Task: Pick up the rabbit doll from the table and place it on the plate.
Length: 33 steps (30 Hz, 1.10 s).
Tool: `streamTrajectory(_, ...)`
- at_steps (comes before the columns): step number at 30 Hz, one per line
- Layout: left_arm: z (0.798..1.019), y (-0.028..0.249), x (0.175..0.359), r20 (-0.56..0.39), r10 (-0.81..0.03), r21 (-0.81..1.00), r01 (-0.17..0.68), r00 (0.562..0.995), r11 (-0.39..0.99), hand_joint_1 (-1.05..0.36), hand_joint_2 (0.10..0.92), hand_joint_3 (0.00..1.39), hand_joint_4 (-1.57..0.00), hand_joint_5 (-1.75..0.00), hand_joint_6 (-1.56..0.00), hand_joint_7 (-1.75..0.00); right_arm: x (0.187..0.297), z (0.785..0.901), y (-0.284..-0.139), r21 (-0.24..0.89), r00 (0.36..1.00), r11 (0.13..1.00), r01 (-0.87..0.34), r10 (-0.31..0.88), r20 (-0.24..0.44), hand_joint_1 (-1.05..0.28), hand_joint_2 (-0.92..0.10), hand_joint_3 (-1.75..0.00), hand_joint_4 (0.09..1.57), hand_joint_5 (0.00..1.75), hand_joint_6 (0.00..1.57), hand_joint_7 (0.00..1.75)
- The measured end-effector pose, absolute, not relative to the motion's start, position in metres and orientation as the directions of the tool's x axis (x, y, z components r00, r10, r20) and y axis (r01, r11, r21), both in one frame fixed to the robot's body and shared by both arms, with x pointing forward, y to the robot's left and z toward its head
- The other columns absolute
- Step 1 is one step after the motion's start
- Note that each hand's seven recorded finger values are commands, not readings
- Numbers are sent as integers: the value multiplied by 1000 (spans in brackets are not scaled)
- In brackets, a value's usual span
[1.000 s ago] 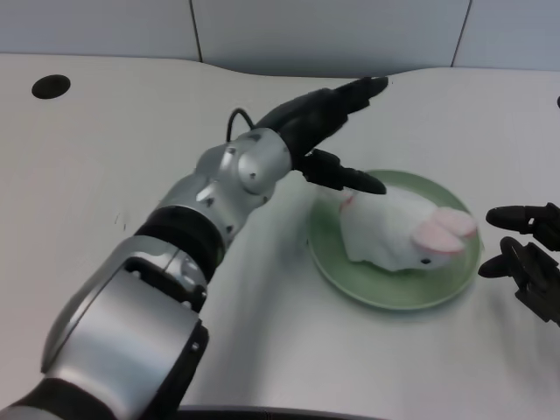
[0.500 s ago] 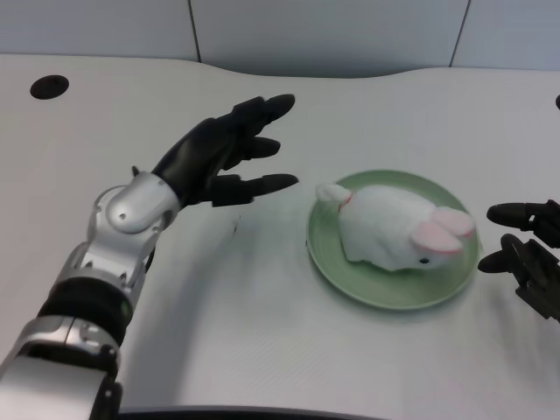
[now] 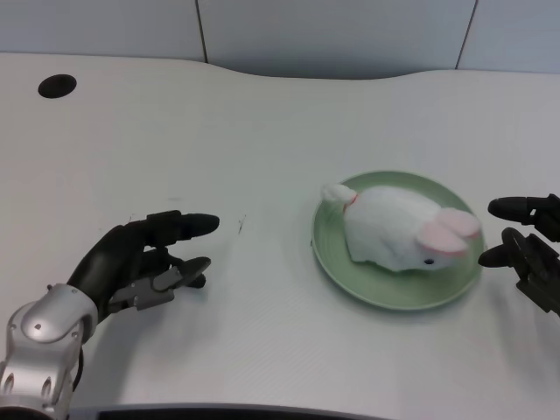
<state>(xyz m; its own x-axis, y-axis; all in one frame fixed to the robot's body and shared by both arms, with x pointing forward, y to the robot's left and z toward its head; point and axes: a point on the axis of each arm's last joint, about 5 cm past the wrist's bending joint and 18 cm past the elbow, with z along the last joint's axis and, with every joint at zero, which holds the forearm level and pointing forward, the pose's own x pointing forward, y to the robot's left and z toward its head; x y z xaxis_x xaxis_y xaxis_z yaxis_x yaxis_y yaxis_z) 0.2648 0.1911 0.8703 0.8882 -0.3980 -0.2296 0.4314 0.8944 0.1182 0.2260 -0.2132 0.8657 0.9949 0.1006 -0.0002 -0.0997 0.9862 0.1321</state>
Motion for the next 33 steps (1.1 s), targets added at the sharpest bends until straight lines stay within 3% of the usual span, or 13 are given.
streamTrajectory(2,867,195,262,-275,-364,127,409,890,904,-520,921,445,-569,-1584,-620,-942,226,866,-214,127,995,987,-99,100,-1,-332,-921,-499,341,1452,352,1032)
streamTrajectory(6,863,201,256,-333,-314,183,387,889,904,-529,921,515,-602,-1714,-607,-1186,226,866,-217,122,996,988,-93,94,-1,-342,-921,-491,346,1469,359,1042)
streamTrajectory(10,862,201,256,-337,-314,179,388,888,904,-527,921,527,-713,-1745,-573,-1531,227,866,-218,131,995,987,-96,98,-5,-325,-921,-499,333,1471,357,1047)
streamTrajectory(13,861,201,258,-342,-305,136,368,889,920,-512,921,523,-773,-1746,-557,-1682,228,867,-222,128,996,988,-90,92,-5,-315,-921,-507,317,1464,347,1043)
streamTrajectory(23,862,199,270,-355,-307,122,369,883,921,-515,921,505,-877,-1746,-619,-1746,237,868,-222,132,996,988,-85,88,-11,-295,-921,-522,338,1483,334,1043)
streamTrajectory(33,861,199,273,-353,-308,124,371,883,920,-523,921,504,-859,-1746,-600,-1746,239,868,-222,135,995,987,-91,94,-15,-300,-921,-501,340,1483,335,1048)
